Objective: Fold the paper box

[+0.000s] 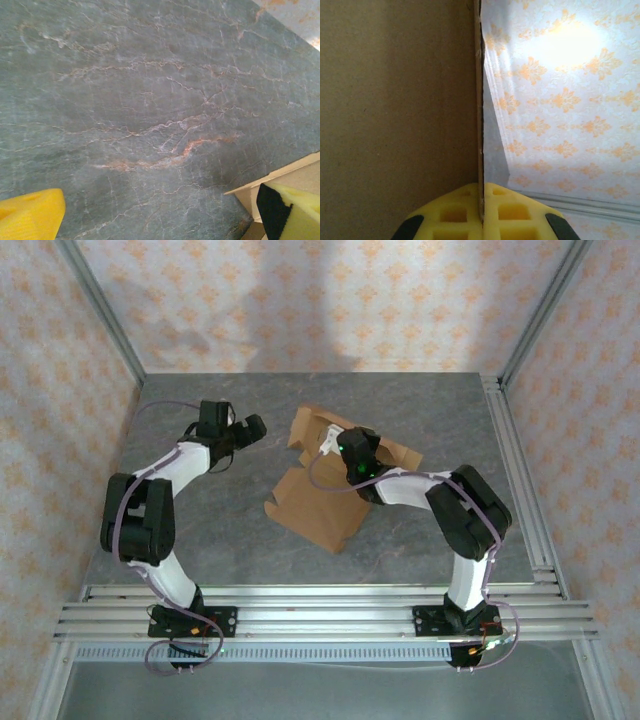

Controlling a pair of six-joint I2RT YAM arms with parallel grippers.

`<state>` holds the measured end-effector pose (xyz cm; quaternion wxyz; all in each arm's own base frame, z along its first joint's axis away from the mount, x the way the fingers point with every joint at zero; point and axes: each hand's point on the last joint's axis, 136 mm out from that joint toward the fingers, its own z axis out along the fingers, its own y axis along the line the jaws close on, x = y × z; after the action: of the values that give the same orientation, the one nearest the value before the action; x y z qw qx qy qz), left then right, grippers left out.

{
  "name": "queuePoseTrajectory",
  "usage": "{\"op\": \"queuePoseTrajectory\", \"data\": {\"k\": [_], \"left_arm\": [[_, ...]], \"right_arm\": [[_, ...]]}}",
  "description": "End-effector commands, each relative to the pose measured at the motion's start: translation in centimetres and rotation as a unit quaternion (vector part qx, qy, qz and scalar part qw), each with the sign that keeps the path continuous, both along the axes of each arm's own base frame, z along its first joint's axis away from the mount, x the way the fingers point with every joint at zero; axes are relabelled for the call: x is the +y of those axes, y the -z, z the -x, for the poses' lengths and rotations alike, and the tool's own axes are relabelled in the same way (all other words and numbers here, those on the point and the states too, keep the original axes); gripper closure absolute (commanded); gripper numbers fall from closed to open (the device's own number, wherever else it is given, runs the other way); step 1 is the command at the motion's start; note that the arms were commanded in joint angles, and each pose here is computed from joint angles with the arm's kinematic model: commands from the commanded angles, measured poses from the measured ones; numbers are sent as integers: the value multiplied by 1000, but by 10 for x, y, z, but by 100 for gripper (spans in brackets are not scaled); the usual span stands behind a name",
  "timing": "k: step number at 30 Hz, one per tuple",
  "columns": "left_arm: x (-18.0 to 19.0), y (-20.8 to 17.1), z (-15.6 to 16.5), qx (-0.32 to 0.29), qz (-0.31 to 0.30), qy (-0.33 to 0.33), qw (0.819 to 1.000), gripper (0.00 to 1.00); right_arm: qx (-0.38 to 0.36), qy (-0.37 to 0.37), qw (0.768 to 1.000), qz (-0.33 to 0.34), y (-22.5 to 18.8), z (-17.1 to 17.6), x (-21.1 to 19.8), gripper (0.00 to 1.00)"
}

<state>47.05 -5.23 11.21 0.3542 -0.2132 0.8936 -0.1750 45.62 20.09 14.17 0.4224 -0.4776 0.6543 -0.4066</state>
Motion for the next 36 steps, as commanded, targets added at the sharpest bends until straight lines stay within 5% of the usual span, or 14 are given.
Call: {"op": "queuePoseTrajectory", "data": {"k": [1, 8, 18, 36], "left_arm": [[-8, -22, -17, -32, 17, 18, 999, 0], [-33, -44, -20, -45, 38, 71, 996, 0], [-104, -103, -8, -9, -27, 190, 981, 0], [-168, -69, -19, 109, 9, 260, 959, 24]], "right_arm": [[-45, 12, 999, 15, -21, -1, -2, 100], [-63, 13, 997, 36, -25, -1, 0, 100], [24, 0, 1000, -2, -18, 10, 5, 100], [-1, -13, 1000, 23, -24, 13, 12, 100]]}}
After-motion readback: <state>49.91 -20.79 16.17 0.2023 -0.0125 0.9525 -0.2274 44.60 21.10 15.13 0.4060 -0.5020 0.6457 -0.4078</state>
